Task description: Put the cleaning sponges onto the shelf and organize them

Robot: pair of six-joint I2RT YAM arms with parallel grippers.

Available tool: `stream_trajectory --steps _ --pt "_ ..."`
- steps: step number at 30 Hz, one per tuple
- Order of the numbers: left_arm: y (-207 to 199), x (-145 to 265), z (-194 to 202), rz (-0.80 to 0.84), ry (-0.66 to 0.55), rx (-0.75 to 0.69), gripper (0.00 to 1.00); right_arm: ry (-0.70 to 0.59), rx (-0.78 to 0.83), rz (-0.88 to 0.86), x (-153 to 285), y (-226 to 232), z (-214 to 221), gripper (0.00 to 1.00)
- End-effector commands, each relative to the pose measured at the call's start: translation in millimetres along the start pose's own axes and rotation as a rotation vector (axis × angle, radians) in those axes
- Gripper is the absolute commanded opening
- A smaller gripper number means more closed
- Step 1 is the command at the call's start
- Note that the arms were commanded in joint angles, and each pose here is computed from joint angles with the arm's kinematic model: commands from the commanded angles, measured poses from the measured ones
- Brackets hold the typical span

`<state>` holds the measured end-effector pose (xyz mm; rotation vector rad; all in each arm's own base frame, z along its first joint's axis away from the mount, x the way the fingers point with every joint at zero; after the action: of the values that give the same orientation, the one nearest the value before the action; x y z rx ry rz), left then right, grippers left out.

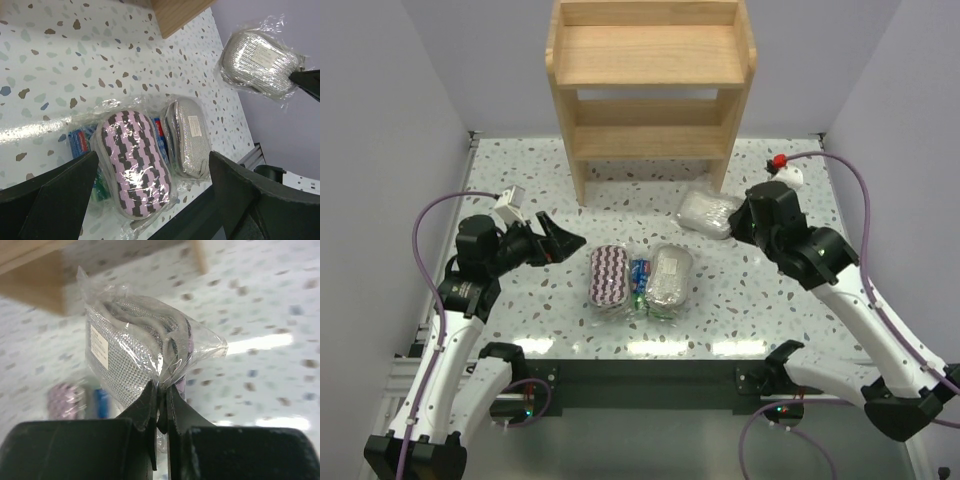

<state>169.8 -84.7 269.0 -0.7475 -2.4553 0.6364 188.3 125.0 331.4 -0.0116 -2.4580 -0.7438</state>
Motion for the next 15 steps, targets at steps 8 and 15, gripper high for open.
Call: stream_trajectory --steps 8,15 --pt "-9.2 4.3 -8.1 0.039 -0.009 -0.037 0.97 -0.146 0.583 0.988 -46.3 -77.5 -19.9 0.0" --pt "-6.3 9.4 -1.6 0.005 0.004 -0.053 0.97 -0.121 0.772 1.131 -89.2 -71.7 -15.2 0.0"
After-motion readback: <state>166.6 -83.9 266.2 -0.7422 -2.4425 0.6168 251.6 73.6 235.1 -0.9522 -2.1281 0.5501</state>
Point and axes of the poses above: each gripper's point midway between its finger pads, its own x axis back along the fingers, its own y axis along the line the jaws close on, z = x × y, the point moved 9 cm from there along x, back along the fingers, and after that the axes turned 9 degrees about -x, right-handed, at the moved point
